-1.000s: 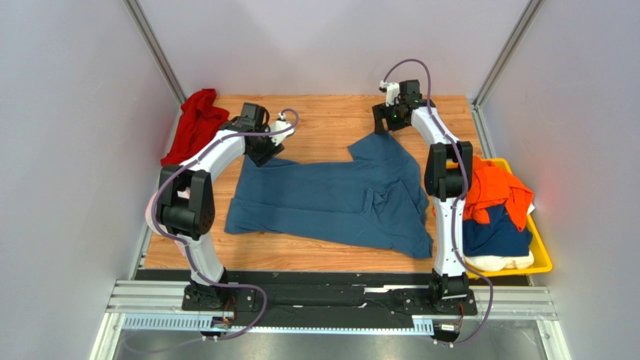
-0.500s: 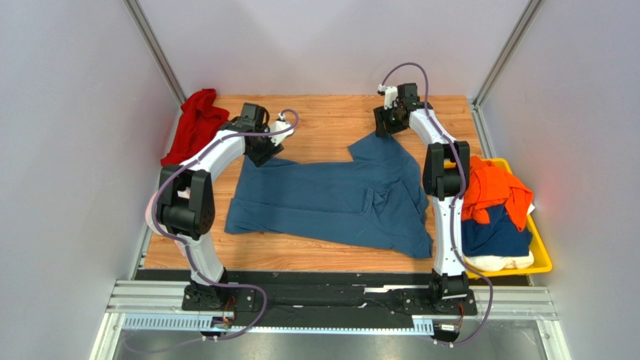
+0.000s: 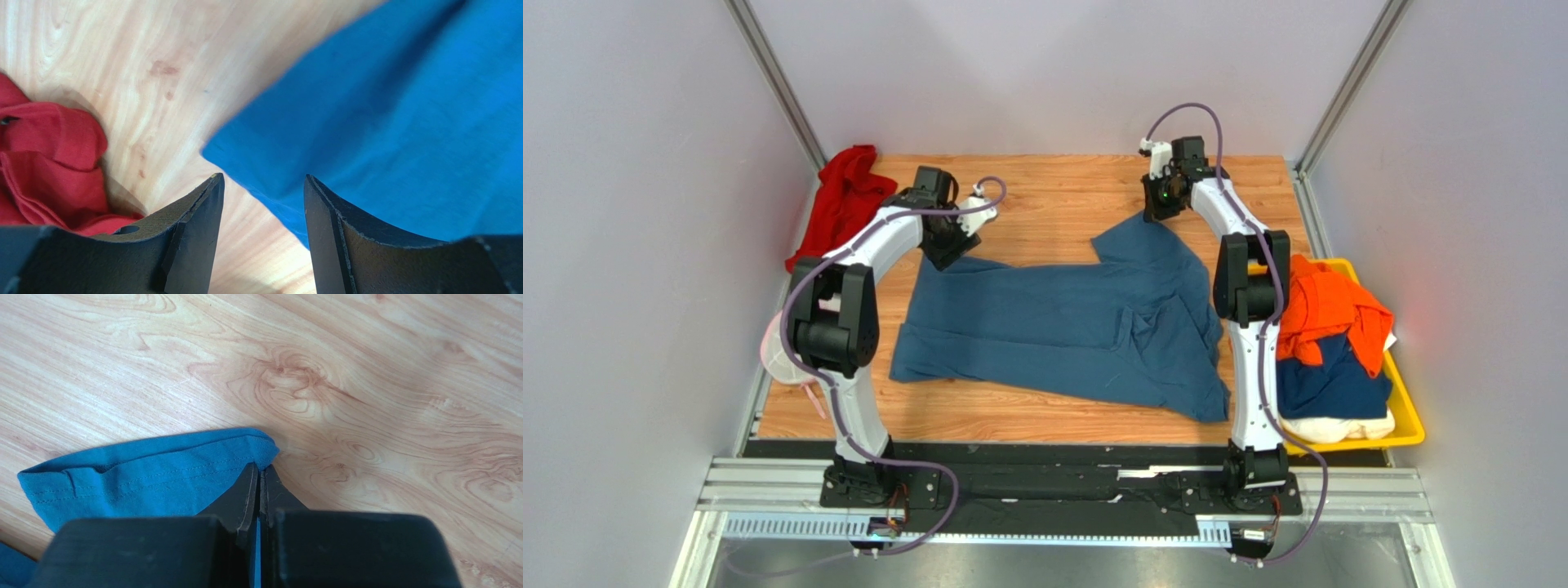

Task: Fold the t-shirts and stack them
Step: Grap the side of the flattened tshirt furthest away from the robot with both arms

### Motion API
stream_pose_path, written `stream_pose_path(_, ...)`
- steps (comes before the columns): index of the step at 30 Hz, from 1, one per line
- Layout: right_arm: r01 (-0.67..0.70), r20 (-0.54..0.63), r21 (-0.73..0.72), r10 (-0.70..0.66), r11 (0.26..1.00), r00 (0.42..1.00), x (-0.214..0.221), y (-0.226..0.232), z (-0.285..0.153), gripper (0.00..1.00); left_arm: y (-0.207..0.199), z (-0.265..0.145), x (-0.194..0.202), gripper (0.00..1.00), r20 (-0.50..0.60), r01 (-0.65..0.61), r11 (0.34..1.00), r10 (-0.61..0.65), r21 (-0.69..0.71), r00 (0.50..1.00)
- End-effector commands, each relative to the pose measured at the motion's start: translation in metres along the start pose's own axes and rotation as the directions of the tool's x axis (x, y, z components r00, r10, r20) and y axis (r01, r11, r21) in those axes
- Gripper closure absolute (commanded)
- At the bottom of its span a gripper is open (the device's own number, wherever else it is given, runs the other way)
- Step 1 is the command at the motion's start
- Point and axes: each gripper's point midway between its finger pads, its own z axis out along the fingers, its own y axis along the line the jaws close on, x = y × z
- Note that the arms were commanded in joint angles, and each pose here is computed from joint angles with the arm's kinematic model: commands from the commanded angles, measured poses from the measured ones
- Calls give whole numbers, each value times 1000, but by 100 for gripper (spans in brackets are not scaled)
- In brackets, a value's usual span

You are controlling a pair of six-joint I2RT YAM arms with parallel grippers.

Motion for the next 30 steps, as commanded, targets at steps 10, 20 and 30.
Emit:
stream_pose_path(10, 54, 6, -1, -54, 999, 999, -4, 10, -39, 100, 35, 11, -19, 42, 40, -26, 989, 20, 145, 999)
stream_pose_path(20, 81, 9, 21, -81, 997, 997, -8, 11, -58, 100, 34, 20, 18, 43, -10, -7, 975, 10, 221, 1000)
stream_pose_path(30, 93, -25, 22, -92, 995, 995, 7, 12, -62, 100, 36, 33, 28, 45, -13, -4, 967, 7, 255, 1000)
